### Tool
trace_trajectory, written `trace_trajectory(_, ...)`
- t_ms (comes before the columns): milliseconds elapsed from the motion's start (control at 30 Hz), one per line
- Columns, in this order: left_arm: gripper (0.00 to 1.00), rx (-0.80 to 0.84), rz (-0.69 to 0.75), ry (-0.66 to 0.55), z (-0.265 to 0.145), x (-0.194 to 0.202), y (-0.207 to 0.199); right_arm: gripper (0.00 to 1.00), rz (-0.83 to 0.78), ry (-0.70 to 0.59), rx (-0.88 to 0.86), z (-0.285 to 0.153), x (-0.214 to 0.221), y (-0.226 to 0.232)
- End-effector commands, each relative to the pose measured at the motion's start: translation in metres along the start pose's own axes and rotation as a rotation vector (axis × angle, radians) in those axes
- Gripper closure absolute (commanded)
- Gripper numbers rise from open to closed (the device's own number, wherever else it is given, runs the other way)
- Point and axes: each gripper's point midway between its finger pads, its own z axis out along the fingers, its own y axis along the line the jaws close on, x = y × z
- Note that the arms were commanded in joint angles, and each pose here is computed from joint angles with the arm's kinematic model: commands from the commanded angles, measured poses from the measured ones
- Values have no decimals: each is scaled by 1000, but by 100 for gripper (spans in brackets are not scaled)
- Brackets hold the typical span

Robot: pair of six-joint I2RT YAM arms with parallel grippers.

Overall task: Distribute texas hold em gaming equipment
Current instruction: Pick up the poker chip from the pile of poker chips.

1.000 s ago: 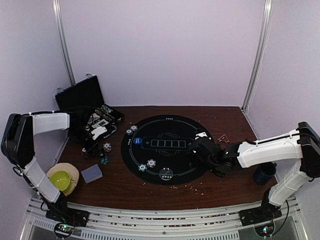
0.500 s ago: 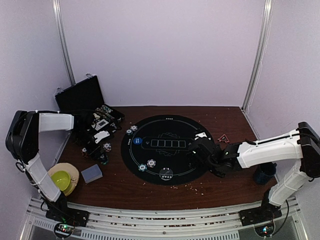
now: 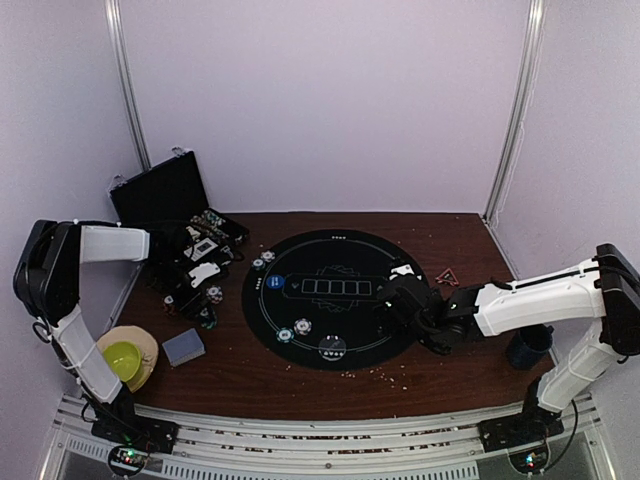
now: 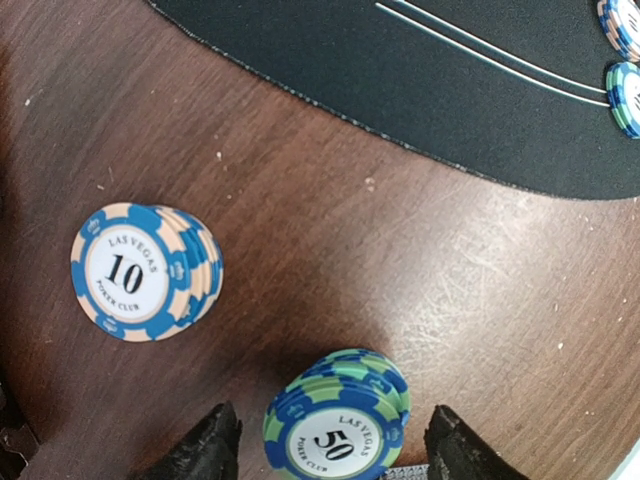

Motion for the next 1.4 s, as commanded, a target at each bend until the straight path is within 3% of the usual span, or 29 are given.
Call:
trace_trajectory(0,36,7,13,-15,3,-5,0,0,10,-20,13,-2,-7,0)
trace_trajectory(467,43,3,15,-13,2,-5,-1,0,10,-21,12,-3,-7,0)
trace_trajectory(1000,64,-27,24,-29,-8,-9,0,0,11,-22,15,-3,-8,0)
trace_trajectory(1367,64,-123,44,-69,-44,-30,12,0,34,-39,22,-6,-11,-5)
